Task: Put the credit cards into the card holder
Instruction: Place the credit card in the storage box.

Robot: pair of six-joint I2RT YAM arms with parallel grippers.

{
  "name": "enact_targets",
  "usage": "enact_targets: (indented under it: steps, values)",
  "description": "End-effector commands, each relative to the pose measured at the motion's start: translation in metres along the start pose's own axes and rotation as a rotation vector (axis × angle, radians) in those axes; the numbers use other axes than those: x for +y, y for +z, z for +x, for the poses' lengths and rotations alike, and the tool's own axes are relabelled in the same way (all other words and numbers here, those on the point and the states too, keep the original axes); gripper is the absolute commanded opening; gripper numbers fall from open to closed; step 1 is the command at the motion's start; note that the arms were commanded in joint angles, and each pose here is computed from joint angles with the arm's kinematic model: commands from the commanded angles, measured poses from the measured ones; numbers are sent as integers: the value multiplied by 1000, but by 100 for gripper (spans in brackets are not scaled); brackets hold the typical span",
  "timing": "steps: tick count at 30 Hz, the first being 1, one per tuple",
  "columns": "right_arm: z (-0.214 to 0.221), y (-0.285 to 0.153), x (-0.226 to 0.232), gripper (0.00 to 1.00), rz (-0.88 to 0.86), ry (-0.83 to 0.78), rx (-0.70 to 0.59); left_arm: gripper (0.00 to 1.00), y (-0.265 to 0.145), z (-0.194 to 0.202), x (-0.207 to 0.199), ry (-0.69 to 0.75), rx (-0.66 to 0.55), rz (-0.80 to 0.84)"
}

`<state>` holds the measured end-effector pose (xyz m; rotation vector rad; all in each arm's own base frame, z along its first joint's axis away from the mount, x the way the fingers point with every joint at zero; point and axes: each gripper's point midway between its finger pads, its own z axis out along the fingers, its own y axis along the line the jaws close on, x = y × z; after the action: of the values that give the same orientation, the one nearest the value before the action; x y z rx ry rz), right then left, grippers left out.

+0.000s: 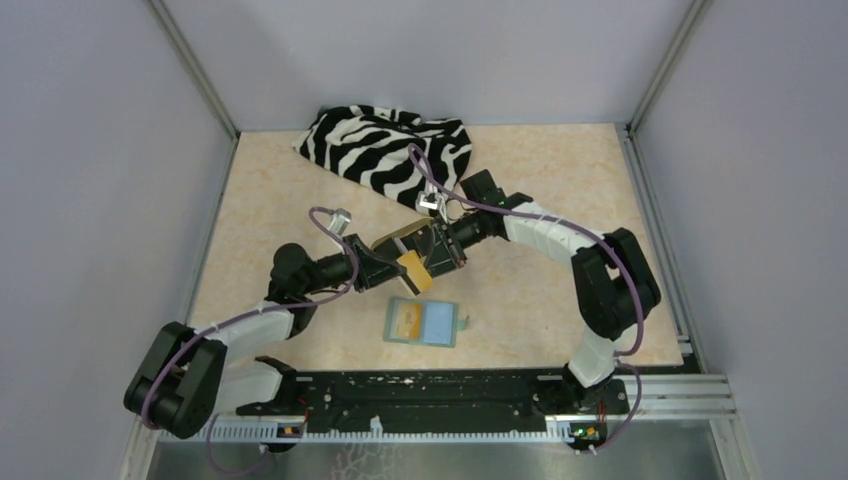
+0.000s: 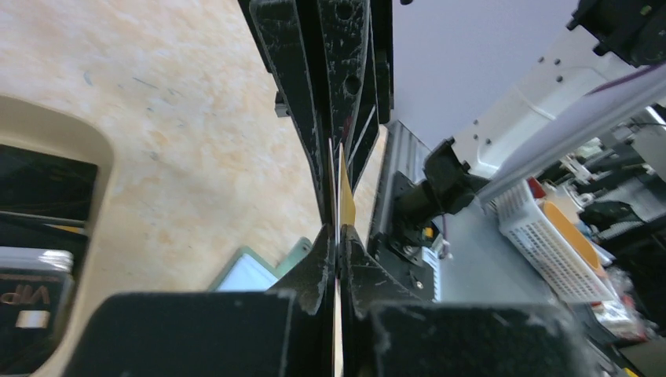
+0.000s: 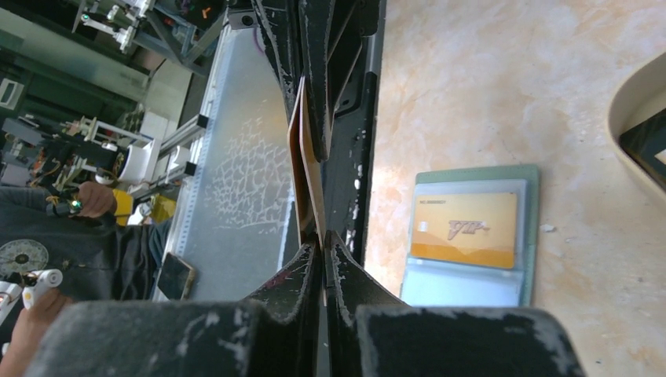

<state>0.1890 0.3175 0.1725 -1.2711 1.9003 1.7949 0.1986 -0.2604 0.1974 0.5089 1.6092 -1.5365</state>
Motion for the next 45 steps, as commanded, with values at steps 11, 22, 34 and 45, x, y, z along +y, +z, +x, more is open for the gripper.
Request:
enact_targets:
  steps: [11,22,34,45]
  values:
    - [-55,-12,-76,0,27,-259,100,0,17,-36,81,248,39,-83]
    - [-69,-24,-167,0,212,-343,180,0,29,-37,155,272,76,-112]
    - [-81,-39,-203,0,291,-377,179,29,32,-35,196,187,76,-231]
    - [-113,-85,-187,0,398,-406,116,56,13,-86,175,278,-18,-403]
